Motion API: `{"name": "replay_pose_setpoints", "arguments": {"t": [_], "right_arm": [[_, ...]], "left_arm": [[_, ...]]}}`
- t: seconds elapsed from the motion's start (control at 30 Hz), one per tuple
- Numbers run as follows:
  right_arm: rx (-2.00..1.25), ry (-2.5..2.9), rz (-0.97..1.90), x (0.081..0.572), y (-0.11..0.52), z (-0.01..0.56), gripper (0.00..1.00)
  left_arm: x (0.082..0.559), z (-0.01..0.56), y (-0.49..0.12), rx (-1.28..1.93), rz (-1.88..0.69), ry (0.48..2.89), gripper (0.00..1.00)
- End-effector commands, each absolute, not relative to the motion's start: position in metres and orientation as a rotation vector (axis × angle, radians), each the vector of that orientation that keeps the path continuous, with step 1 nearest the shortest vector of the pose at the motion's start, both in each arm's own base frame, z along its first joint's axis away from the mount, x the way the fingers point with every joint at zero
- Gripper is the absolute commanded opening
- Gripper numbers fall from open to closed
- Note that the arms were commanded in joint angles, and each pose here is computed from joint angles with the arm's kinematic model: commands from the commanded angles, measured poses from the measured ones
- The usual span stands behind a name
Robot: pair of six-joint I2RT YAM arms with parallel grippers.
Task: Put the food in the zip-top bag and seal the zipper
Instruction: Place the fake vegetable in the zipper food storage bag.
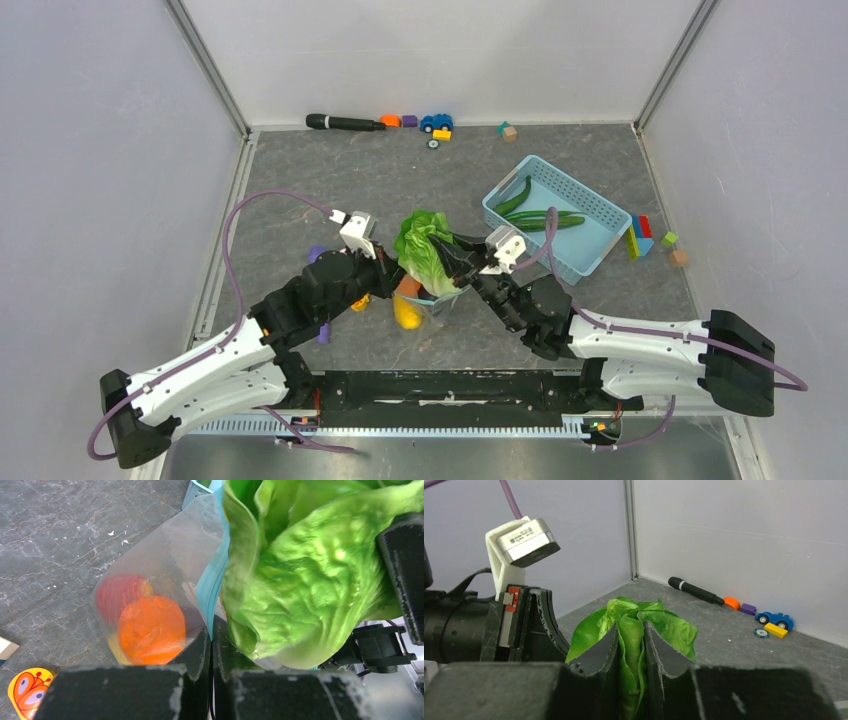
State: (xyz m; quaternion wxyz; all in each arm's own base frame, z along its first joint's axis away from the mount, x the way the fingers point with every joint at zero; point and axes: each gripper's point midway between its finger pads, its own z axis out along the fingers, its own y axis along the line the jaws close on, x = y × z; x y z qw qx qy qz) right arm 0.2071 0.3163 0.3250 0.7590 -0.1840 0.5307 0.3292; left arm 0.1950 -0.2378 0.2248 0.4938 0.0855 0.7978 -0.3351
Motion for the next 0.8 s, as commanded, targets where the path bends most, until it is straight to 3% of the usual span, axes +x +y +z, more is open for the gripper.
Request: {"name": "replay_pose_setpoints", "arguments": {"t": [0.0, 0.17, 0.37, 0.57, 0.77], "right_arm": [[-0.422, 1.149, 0.724, 0.202, 0.321, 0.335, 0.33], [-0.522, 1.245, 0.735, 0.198, 0.334, 0.318, 0.54], [-0.624, 1.368, 0.71, 0.195, 0.341, 0.301, 0.68], [-0.605, 1.547, 0.588, 0.204, 0.321, 0.283, 0.9], [-0.745, 1.672, 0.467, 0.202, 0.318, 0.275, 0.96]], "left_arm": [[0.196, 0.243, -0.237, 0.164, -0.853, 1.882, 0.02], [0.195, 0.244, -0.236, 0.159, -0.857, 1.878, 0.02], [0.195, 0.246, -0.236, 0.157, -0.86, 1.873, 0.02], [0.195, 0.246, -0.235, 0.155, -0.861, 1.869, 0.02], [0.195, 0.246, -0.235, 0.16, -0.86, 1.87, 0.02]]}}
